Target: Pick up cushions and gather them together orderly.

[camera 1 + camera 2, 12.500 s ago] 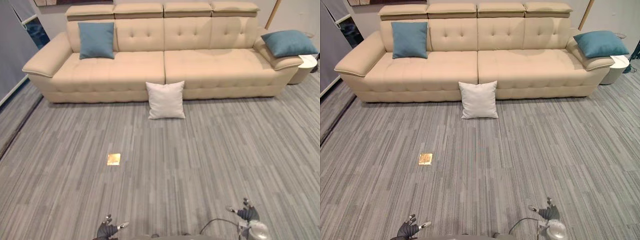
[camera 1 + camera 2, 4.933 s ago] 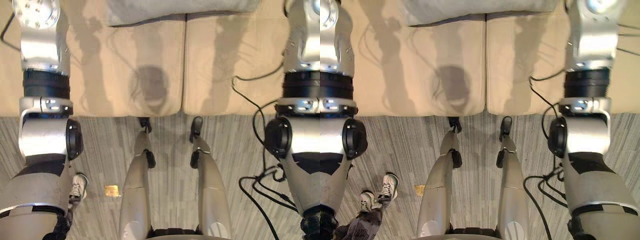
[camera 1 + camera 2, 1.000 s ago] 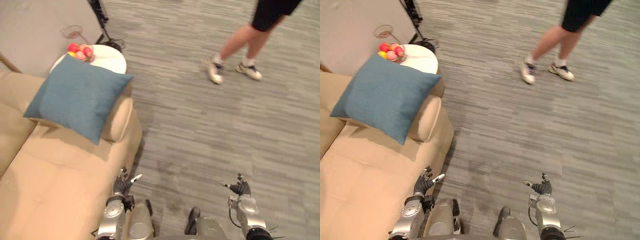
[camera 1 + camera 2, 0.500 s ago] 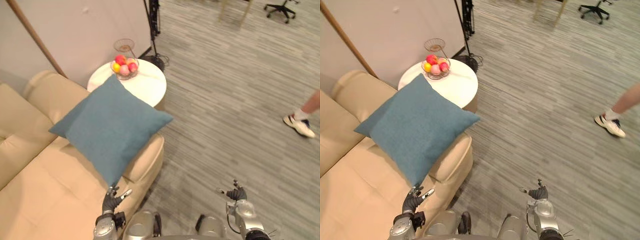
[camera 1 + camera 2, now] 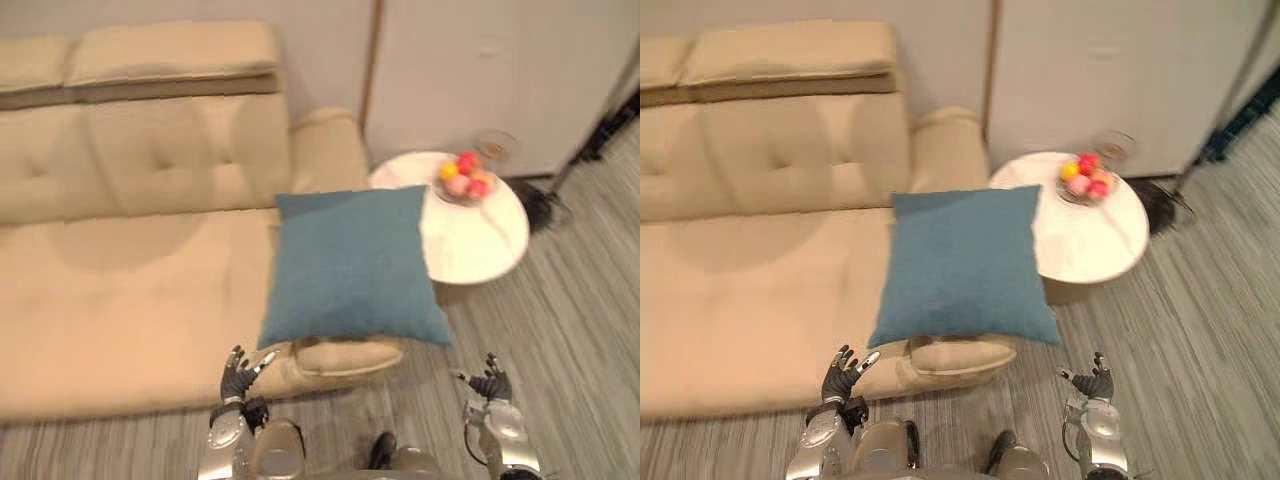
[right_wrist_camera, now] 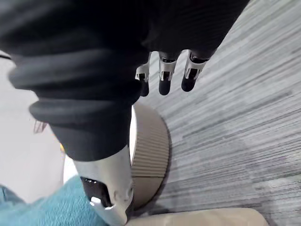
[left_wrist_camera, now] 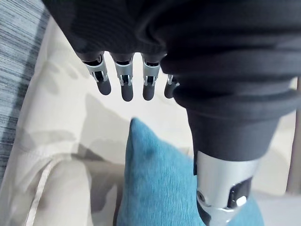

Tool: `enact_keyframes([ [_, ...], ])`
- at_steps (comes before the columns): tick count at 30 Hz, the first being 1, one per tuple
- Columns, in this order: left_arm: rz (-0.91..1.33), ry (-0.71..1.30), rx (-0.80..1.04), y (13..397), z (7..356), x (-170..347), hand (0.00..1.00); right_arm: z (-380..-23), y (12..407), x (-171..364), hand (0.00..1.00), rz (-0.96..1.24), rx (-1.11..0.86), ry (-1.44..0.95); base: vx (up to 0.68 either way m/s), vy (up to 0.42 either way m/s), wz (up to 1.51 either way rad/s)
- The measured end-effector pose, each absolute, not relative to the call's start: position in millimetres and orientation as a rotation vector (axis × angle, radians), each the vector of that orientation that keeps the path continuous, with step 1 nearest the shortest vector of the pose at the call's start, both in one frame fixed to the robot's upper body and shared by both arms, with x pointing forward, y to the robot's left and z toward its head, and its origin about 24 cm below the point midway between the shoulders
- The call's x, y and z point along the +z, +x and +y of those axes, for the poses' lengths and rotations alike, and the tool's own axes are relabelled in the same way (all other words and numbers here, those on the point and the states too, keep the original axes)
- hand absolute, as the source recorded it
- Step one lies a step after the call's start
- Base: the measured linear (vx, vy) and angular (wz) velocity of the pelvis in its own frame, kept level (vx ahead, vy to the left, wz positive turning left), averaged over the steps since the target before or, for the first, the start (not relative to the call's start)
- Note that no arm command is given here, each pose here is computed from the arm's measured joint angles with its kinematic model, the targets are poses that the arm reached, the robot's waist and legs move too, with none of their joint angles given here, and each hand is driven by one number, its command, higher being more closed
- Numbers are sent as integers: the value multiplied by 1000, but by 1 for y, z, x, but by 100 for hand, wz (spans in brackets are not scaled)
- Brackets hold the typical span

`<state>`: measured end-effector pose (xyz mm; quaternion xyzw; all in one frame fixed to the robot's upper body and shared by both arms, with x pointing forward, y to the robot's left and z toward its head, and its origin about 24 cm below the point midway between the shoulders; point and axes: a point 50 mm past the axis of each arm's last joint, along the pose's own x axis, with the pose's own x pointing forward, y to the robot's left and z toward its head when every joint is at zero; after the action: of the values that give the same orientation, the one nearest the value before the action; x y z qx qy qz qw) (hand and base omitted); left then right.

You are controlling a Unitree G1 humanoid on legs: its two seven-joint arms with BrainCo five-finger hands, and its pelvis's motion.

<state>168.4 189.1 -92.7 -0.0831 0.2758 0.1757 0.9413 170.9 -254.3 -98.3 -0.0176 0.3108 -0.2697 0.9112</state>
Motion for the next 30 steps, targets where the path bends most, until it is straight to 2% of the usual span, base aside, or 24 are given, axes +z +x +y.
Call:
enact_keyframes([
  [5, 625, -97, 383, 149, 211, -100, 0, -261, 166, -99, 0, 647, -618, 12, -17, 18, 19],
  [13, 546, 15, 408, 168, 243, -83, 0, -312, 202, -39, 0, 400, -666, -124, -106, -17, -13],
  [17, 434, 64, 382, 204, 253, -58, 0, -315, 232, -13, 0, 310, -608, -186, -148, -4, -10],
  [21, 307, 114, 316, 256, 246, -27, 0, -289, 287, 15, 0, 220, -480, -215, -114, -16, -8],
  [26, 22, 161, 265, 351, 234, 71, 0, -238, 369, 98, 0, 6, -323, -216, -147, -16, -7],
  [30, -156, 183, 221, 391, 215, 149, 0, -211, 402, 164, 0, -134, -294, -206, -119, 4, 1],
])
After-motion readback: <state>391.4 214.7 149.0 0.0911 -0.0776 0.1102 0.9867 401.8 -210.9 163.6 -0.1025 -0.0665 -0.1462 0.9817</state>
